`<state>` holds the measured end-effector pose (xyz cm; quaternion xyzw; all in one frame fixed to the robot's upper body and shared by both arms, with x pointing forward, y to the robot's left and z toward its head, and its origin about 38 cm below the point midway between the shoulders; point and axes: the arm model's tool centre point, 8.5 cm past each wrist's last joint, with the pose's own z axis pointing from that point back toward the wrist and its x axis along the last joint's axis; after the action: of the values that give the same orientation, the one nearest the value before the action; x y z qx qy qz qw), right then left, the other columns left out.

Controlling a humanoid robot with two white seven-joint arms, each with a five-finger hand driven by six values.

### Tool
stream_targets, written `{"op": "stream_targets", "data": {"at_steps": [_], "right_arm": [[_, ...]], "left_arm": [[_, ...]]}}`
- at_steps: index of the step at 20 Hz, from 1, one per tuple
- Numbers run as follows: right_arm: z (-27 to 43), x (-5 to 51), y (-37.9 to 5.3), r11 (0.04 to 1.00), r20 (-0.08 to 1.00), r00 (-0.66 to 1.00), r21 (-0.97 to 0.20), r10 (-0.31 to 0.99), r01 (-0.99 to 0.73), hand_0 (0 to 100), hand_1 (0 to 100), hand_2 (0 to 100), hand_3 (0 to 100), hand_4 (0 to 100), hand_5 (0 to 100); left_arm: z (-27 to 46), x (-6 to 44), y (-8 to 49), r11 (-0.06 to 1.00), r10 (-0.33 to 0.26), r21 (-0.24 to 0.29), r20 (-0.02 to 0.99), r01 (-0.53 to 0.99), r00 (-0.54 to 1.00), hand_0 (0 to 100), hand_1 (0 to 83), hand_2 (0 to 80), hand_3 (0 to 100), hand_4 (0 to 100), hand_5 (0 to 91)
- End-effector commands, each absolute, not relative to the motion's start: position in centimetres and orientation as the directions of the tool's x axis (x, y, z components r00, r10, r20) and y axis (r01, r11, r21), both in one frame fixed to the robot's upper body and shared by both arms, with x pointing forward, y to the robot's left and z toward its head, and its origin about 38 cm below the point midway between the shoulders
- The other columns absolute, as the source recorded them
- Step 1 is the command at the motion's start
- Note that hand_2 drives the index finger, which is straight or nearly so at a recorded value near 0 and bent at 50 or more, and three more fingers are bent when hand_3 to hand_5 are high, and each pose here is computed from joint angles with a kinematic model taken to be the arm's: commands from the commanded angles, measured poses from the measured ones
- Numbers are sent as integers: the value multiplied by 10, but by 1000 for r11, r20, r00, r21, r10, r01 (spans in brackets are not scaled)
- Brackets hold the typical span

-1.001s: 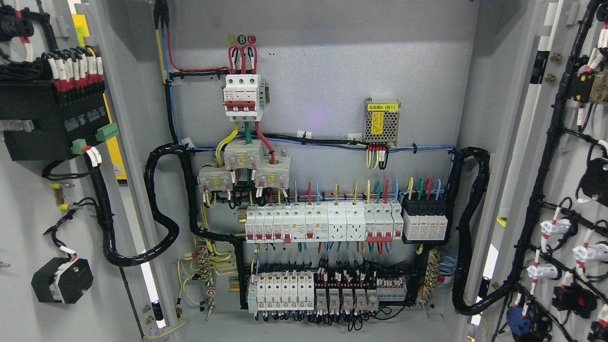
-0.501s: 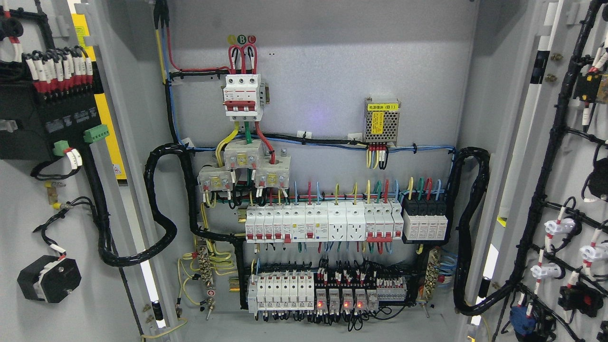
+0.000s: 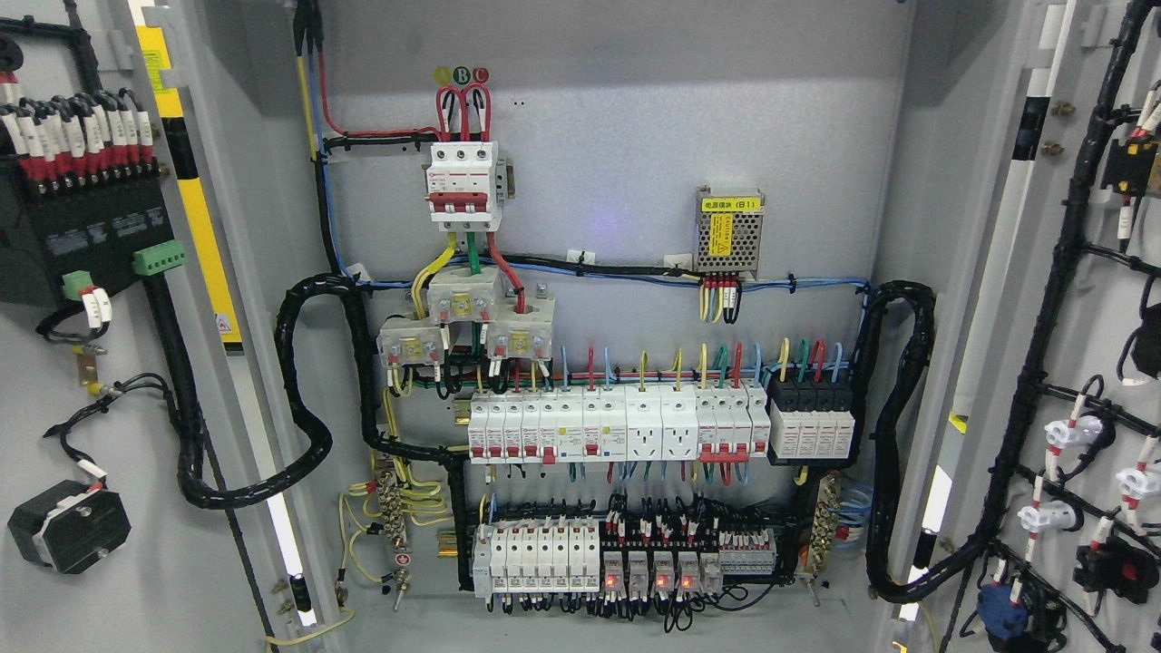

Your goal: Open door with both hands

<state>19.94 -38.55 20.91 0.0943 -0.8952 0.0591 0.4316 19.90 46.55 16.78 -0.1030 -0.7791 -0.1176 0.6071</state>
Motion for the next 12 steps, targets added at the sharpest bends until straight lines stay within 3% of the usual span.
{"op": "stream_targets", "data": {"at_steps": [1, 12], "right_arm": [[211, 197, -397, 983, 783, -616, -32, -87, -180, 214, 108, 0, 0, 0, 0], [210, 195, -404, 987, 787, -613, -39, -67, -158, 214, 109, 0, 0, 0, 0]], "left_arm": [[176, 209, 511, 965, -17, 72, 977, 254, -211, 75, 120, 81, 155, 57, 0], [181, 214, 534, 960, -28, 83, 979, 267, -204, 72, 143, 99, 221, 88, 0]]}}
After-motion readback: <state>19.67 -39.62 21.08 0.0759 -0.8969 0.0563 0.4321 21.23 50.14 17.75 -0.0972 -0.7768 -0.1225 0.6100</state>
